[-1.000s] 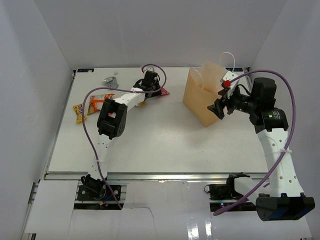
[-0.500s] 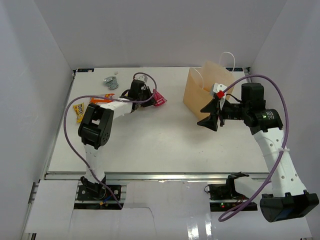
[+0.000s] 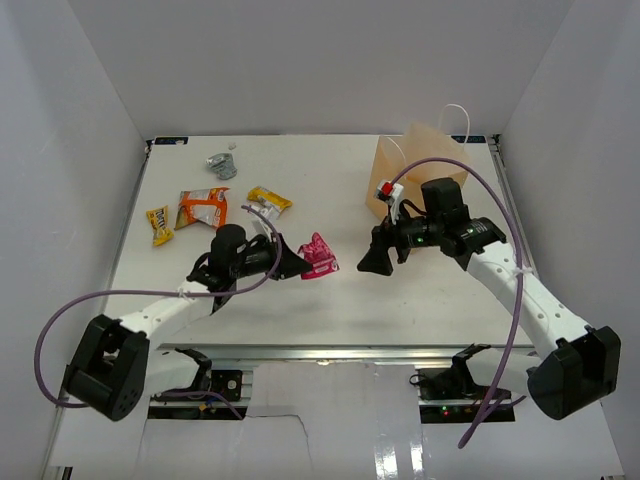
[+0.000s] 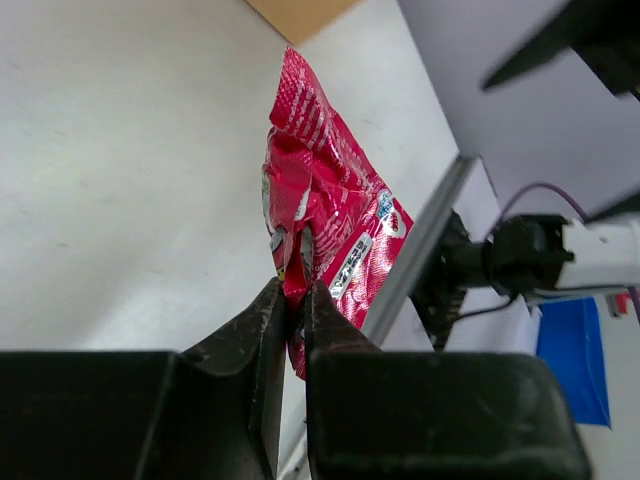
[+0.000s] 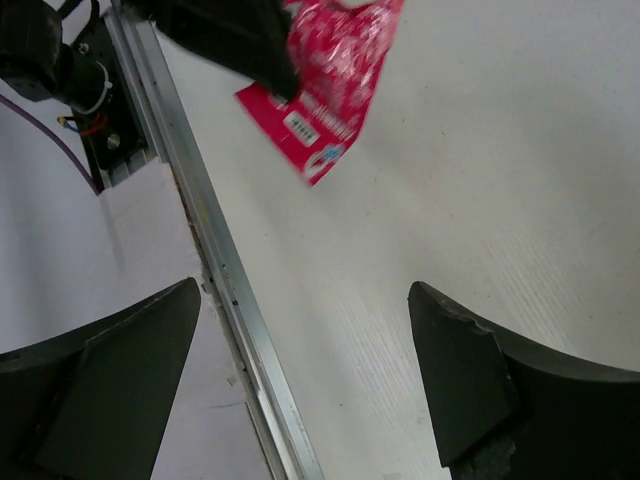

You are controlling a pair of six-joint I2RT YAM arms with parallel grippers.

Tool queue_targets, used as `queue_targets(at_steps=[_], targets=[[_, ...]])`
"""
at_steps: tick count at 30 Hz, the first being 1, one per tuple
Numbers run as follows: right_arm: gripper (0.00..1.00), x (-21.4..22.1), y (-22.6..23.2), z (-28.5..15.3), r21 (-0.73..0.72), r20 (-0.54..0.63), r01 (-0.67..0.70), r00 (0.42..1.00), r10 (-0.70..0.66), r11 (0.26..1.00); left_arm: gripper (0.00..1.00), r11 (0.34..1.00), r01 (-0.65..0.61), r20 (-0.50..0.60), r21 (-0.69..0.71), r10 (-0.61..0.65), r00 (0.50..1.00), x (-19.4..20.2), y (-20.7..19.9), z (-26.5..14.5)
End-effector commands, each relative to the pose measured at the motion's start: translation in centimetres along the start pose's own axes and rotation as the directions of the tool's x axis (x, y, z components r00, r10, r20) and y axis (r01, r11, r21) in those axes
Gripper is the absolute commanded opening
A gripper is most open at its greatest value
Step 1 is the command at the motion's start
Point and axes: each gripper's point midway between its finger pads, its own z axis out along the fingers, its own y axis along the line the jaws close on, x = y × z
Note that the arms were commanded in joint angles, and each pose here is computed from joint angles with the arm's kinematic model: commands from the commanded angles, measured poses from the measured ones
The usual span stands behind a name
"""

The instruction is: Place the snacks into the paper bag

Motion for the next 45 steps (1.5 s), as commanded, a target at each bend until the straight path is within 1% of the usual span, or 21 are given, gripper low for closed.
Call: queue_targets(at_steps=[1,3,10,13,16,19,20,21,30,31,32,33,34,36,37,38,40,41,42,44,45], targets=[[0.90,-3.1,-0.4,1.5,-0.020,0.093,-0.089,0.992,0.090,0.996,0.01,0.979,-0.045,0.007,0.197,0.044,0.999,1.8,-5.2,-2.1],[0.90,-3.4,0.0,2.7,-0.079,0.085,-0.159,0.983,0.166,0.984,0.01,0.968,-0.040,0.005,0.246,0.040,0.999,2.9,-6.9,-2.6],[0.91,-3.1,1.9,5.2,-0.206,0.040,-0.209,0.974,0.222,0.956,0.01,0.955,-0.033,0.035,0.295,0.023,0.999,3.9,-9.3,-3.6],[0.98,-3.0,3.1,5.7,-0.270,0.022,-0.232,0.969,0.247,0.934,0.02,0.954,-0.030,0.032,0.297,0.021,0.999,4.0,-9.4,-3.5],[0.88,-3.0,4.3,6.0,-0.323,0.008,-0.229,0.970,0.244,0.918,0.02,0.954,-0.022,0.017,0.299,0.018,1.000,4.2,-9.4,-3.3],[0.69,-2.4,5.1,6.2,-0.349,-0.011,-0.236,0.969,0.248,0.907,0.02,0.953,-0.023,0.013,0.301,0.020,1.000,4.3,-9.5,-3.2],[0.58,-2.2,5.4,6.2,-0.362,-0.019,-0.240,0.968,0.251,0.901,0.02,0.954,-0.024,0.012,0.300,0.021,1.000,4.2,-9.5,-3.1],[0.53,-2.0,5.5,6.3,-0.366,-0.022,-0.245,0.967,0.255,0.898,0.03,0.953,-0.027,0.015,0.302,0.024,1.000,4.1,-9.6,-3.1],[0.26,-1.6,6.2,6.3,-0.395,-0.039,-0.259,0.963,0.266,0.881,0.09,0.950,-0.034,0.007,0.310,0.033,0.999,3.8,-9.8,-2.6],[0.21,-1.7,6.2,6.3,-0.400,-0.036,-0.254,0.965,0.261,0.881,0.17,0.950,-0.032,0.005,0.311,0.032,0.999,3.7,-9.8,-2.5],[0.08,-1.9,6.4,6.1,-0.405,-0.035,-0.249,0.966,0.257,0.880,0.23,0.951,-0.032,0.008,0.308,0.031,0.999,3.5,-9.8,-2.4],[0.08,-2.3,6.4,6.0,-0.407,-0.019,-0.219,0.973,0.232,0.887,0.30,0.951,-0.034,0.013,0.308,0.031,0.999,3.4,-9.9,-2.4],[0.08,-2.5,6.6,5.8,-0.415,-0.010,-0.198,0.977,0.213,0.888,0.41,0.952,-0.035,0.019,0.305,0.030,0.999,3.2,-9.9,-2.4],[0.08,-2.9,6.9,5.2,-0.424,0.002,-0.152,0.986,0.169,0.893,0.49,0.955,-0.047,0.051,0.294,0.034,0.998,2.5,-10.0,-2.4],[0.08,-3.7,6.8,5.0,-0.413,0.039,-0.077,0.994,0.103,0.907,0.64,0.955,-0.061,0.066,0.289,0.044,0.997,2.3,-10.0,-2.5],[0.08,-4.2,6.7,4.6,-0.400,0.061,-0.029,0.996,0.059,0.916,0.70,0.955,-0.077,0.091,0.286,0.053,0.994,1.8,-10.2,-2.7],[0.08,-5.4,6.4,3.7,-0.360,0.106,0.104,0.992,-0.070,0.927,0.74,0.957,-0.114,0.124,0.268,0.083,0.989,1.2,-10.2,-2.9],[0.08,-6.2,5.7,3.2,-0.313,0.127,0.146,0.986,-0.111,0.939,0.93,0.966,-0.115,0.137,0.231,0.085,0.987,0.9,-9.6,-2.8],[0.08,-7.6,4.8,2.2,-0.245,0.155,0.216,0.971,-0.181,0.945,0.94,0.962,-0.164,0.179,0.219,0.126,0.976,-0.2,-10.1,-3.3],[0.08,-9.7,4.2,0.5,-0.171,0.200,0.289,0.946,-0.254,0.942,0.98,0.981,-0.161,0.211,0.110,0.135,0.968,-1.4,-8.8,-3.4],[0.08,-10.8,3.8,-0.4,-0.130,0.221,0.321,0.932,-0.289,0.938,0.98,0.979,-0.184,0.255,0.086,0.157,0.954,-2.9,-9.4,-4.0]])
